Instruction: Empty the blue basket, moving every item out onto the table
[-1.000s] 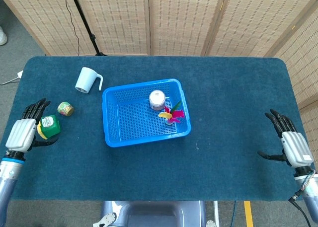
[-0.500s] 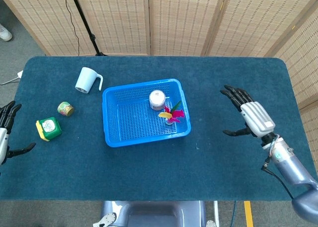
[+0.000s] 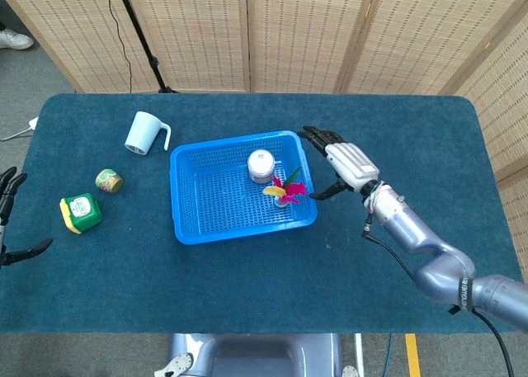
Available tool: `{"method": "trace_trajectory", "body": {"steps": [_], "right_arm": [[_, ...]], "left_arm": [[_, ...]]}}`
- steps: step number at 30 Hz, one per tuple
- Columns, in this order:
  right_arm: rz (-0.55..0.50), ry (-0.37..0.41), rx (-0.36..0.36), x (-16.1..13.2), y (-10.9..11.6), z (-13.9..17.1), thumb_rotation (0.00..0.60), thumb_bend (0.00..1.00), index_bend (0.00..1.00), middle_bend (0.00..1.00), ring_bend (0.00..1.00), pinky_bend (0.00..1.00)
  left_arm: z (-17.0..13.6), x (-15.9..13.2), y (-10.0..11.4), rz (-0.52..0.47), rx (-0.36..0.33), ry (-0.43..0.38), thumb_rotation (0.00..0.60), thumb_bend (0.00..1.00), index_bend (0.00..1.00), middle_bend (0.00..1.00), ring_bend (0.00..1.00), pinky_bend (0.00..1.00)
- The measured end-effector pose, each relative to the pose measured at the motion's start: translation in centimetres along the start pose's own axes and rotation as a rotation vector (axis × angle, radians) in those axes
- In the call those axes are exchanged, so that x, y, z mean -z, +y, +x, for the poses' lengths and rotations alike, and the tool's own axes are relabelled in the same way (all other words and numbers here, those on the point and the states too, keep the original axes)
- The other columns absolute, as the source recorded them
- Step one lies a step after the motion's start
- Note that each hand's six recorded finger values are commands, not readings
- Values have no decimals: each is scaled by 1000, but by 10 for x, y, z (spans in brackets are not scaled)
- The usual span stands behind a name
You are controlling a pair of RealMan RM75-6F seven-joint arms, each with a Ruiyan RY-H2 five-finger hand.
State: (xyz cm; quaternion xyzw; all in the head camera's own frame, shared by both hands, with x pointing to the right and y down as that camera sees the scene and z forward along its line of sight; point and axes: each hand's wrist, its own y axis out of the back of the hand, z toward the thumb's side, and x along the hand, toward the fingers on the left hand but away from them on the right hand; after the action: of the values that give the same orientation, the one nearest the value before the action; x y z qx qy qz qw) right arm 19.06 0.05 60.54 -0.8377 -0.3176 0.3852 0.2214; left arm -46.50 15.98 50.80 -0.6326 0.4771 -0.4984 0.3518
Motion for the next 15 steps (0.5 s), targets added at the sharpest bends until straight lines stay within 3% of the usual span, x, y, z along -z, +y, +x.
{"method": "trace_trajectory", "body": {"steps": [8, 15], "right_arm": [[-27, -24, -170, -15, -41, -37, 600, 0, 0, 0, 0, 0], [-14, -11, -228, -25, -66, -51, 600, 0, 0, 0, 0, 0]], "left_arm": [[1, 7, 2, -14, 3, 17, 600, 29, 0, 0, 0, 0], [3, 9, 1, -22, 10, 19, 600, 29, 0, 0, 0, 0]]}}
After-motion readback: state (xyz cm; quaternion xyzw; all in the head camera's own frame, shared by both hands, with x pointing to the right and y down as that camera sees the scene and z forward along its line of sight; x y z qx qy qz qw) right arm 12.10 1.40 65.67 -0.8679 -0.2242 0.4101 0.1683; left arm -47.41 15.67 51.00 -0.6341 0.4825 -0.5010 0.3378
